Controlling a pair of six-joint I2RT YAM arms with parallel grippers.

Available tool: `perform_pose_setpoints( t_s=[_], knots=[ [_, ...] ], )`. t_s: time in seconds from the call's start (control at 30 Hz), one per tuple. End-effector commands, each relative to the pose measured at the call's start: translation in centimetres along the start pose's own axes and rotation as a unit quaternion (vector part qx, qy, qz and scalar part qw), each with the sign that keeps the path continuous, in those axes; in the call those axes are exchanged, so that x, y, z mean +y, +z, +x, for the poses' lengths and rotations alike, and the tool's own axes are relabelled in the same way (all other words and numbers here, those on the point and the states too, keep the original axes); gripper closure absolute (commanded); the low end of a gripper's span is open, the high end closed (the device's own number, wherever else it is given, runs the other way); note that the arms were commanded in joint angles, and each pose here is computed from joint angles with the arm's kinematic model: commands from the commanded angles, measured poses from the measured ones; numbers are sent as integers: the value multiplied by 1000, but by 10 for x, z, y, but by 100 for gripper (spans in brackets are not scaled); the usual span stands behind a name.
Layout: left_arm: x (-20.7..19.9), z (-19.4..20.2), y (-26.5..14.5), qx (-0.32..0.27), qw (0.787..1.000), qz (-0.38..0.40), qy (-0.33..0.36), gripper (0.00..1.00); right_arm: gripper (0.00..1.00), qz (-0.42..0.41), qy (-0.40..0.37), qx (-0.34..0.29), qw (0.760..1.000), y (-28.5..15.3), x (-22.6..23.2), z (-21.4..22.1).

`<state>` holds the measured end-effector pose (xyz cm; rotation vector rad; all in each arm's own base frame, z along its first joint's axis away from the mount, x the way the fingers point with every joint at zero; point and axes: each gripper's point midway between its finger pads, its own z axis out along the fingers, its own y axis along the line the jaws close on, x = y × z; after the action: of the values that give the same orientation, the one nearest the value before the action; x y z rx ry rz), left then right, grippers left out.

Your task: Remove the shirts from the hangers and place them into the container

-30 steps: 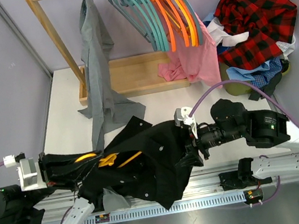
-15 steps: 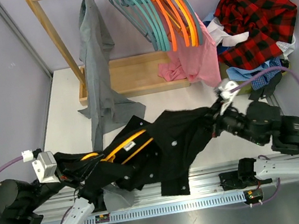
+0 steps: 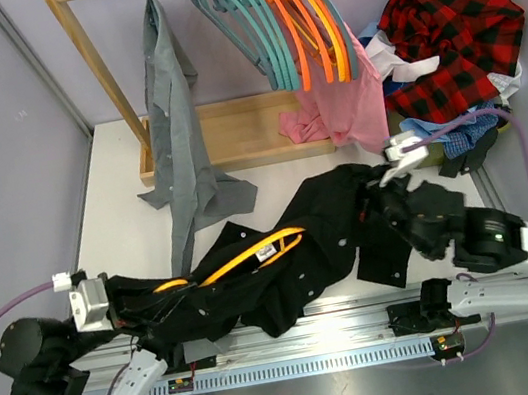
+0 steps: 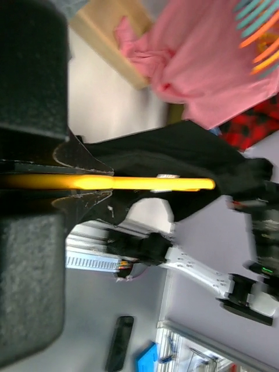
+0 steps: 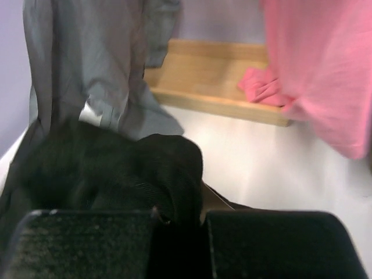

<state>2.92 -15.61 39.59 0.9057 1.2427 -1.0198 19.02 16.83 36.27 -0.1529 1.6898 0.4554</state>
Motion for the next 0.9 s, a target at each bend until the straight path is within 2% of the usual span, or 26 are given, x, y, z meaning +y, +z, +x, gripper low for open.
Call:
perform_pose_setpoints(
  t_s=[0.0, 0.07, 0.23, 0.3, 0.4, 0.53, 0.57, 0.63, 0.67, 0.73, 0.77, 0.87],
  knots=[
    [-8, -63, -7, -156, 987, -3, 39, 100, 100, -54, 19, 18, 998, 23, 43, 22],
    [3, -74, -8, -201, 979, -33, 34, 100, 100, -90, 4, 53, 994, 33, 65, 51],
    [5, -86, -8, -227, 973, -34, 27, 100, 100, -103, -6, 84, 991, 48, 85, 79],
    [9, -86, -7, -236, 971, -39, 20, 100, 100, -137, 4, 91, 986, 51, 102, 91],
    [20, -94, -14, -279, 957, -72, 17, 100, 100, -167, 16, 103, 980, 53, 118, 104],
    [39, -106, -40, -361, 922, -144, 9, 100, 100, -204, 19, 130, 970, 55, 137, 123],
    [52, -112, -50, -388, 904, -180, -1, 100, 100, -231, 19, 144, 962, 51, 148, 127],
    [69, -106, -53, -404, 890, -211, -20, 100, 100, -250, 13, 171, 953, 49, 158, 139],
    [79, -109, -60, -425, 873, -237, -29, 100, 100, -270, 6, 194, 943, 49, 169, 149],
    [95, -100, -60, -430, 862, -264, -42, 100, 100, -278, -1, 226, 934, 50, 177, 169],
    [105, -100, -65, -442, 849, -286, -47, 100, 100, -302, 1, 240, 923, 44, 185, 175],
    [123, -91, -61, -438, 839, -318, -47, 100, 100, -322, -9, 259, 910, 40, 199, 189]
  ],
)
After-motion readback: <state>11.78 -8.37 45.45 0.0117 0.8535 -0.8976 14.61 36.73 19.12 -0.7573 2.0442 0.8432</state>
